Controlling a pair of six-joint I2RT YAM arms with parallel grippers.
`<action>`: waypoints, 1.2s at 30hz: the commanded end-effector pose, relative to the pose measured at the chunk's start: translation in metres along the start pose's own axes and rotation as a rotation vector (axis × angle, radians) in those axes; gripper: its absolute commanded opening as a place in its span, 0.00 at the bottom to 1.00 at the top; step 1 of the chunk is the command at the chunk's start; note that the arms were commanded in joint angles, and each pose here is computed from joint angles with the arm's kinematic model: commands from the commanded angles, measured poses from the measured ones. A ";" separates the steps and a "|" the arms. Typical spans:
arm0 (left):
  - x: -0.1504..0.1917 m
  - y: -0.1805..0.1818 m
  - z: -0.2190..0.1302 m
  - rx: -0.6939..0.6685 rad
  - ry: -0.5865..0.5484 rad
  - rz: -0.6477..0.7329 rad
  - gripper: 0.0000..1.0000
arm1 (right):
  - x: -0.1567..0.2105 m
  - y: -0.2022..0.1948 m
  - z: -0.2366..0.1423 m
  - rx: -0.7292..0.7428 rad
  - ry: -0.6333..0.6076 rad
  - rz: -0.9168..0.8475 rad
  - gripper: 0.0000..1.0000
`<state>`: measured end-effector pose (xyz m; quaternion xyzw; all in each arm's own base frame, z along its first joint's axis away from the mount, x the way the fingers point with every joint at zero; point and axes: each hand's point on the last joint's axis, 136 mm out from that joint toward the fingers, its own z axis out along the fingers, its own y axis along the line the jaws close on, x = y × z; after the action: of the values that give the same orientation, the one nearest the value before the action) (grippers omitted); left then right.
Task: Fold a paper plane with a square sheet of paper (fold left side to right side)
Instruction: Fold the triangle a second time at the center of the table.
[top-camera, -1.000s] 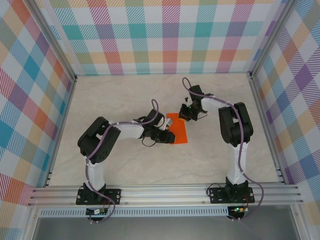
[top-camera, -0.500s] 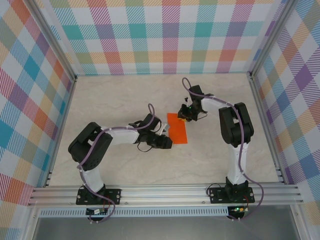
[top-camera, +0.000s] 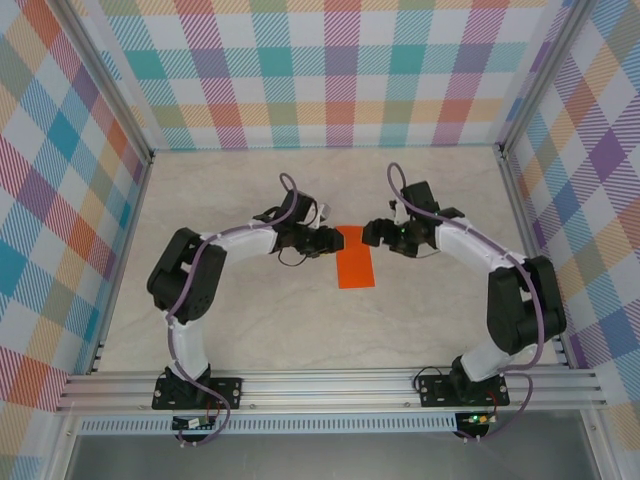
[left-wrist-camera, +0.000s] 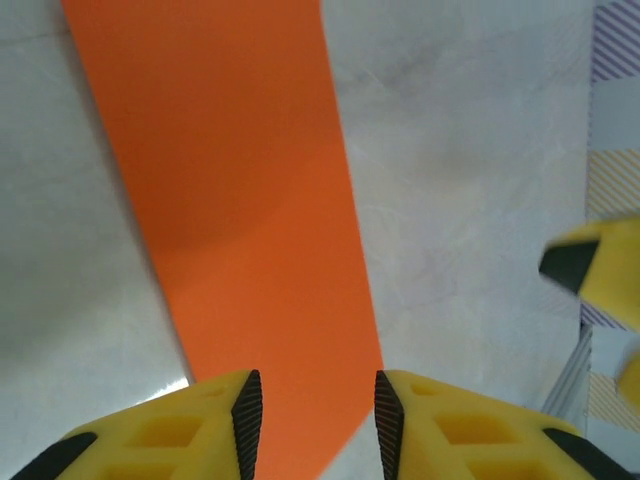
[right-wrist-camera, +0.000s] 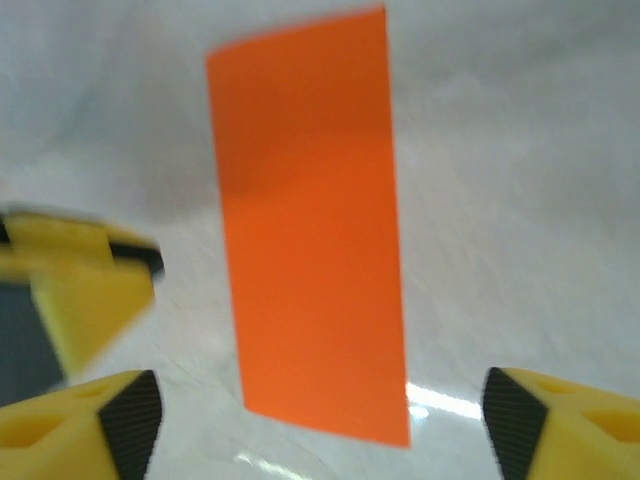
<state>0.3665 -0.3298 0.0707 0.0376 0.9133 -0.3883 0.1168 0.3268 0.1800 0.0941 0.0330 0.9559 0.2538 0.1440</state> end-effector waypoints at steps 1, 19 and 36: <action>-0.021 0.016 0.010 -0.039 -0.012 -0.053 0.34 | 0.027 -0.008 -0.008 -0.001 0.025 0.008 0.94; -0.026 0.046 0.038 -0.072 0.031 -0.102 0.31 | 0.048 -0.013 0.003 -0.029 0.089 0.092 1.00; -0.019 0.044 0.035 -0.149 0.048 -0.039 0.32 | 0.013 0.019 0.059 -0.205 0.200 0.275 0.79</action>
<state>0.4114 -0.3303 0.0306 0.0205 0.9304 -0.3480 0.1134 0.3219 0.2150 0.0450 0.1165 0.9327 0.3405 0.0234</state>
